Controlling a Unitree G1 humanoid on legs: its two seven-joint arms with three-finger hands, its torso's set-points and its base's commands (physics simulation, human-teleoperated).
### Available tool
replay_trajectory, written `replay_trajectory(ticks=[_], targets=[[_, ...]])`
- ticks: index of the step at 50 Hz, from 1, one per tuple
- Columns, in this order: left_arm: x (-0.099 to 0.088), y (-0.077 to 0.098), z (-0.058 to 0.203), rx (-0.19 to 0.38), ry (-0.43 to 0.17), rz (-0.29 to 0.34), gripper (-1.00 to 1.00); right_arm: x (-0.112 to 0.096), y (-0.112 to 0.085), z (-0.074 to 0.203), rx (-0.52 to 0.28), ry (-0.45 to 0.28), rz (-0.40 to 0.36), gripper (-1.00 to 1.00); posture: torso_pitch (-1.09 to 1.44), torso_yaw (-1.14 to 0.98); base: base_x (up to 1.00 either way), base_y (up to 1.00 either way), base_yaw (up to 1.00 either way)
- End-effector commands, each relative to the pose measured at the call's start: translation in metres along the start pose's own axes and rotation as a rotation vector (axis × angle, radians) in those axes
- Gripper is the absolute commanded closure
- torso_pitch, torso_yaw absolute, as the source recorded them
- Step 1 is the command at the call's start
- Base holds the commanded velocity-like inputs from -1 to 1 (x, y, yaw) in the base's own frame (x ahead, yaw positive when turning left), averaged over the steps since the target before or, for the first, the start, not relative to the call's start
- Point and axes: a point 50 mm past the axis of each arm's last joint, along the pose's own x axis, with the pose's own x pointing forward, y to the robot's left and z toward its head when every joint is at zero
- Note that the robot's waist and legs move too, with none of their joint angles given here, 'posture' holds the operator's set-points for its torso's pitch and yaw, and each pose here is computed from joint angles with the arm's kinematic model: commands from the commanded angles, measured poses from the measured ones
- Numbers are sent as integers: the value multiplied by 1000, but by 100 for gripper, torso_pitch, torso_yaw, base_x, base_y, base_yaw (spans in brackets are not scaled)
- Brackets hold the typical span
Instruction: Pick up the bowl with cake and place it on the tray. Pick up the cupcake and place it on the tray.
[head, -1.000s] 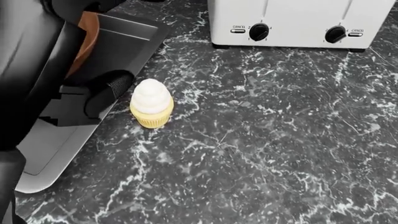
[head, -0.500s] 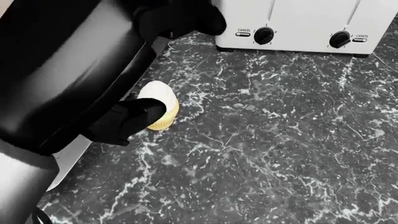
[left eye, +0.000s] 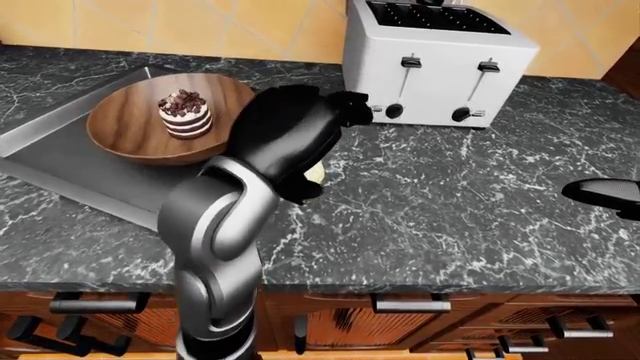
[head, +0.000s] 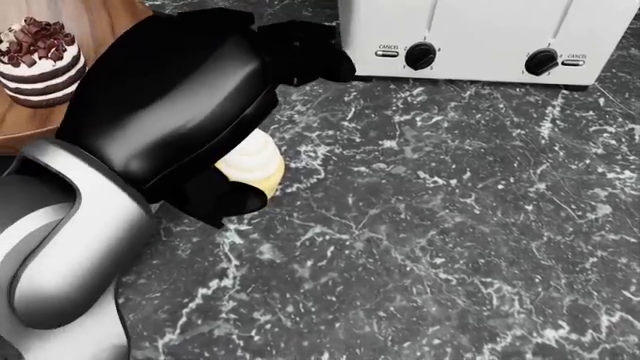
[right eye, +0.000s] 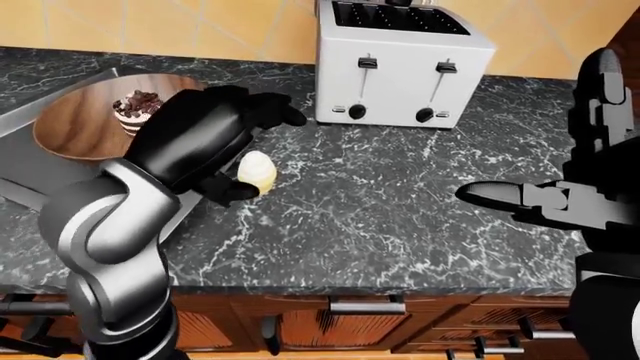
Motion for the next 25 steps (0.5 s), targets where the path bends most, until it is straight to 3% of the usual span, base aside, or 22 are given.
replay_trajectory(ticks=[1, 9, 21, 25], targets=[[0, 7, 0, 11, -12, 52, -26, 0, -1, 10, -11, -61, -3, -100, 0, 0, 0, 0, 0], [8, -9, -15, 9, 27, -9, -25, 0, -1, 9, -11, -61, -6, -100, 0, 0, 0, 0, 0], [19, -18, -18, 2, 28, -28, -22, 0, -2, 7, -10, -58, -8, -100, 0, 0, 0, 0, 0], [23, -32, -20, 16, 31, -60, -19, -1, -2, 6, -10, -56, -9, -100, 0, 0, 0, 0, 0]])
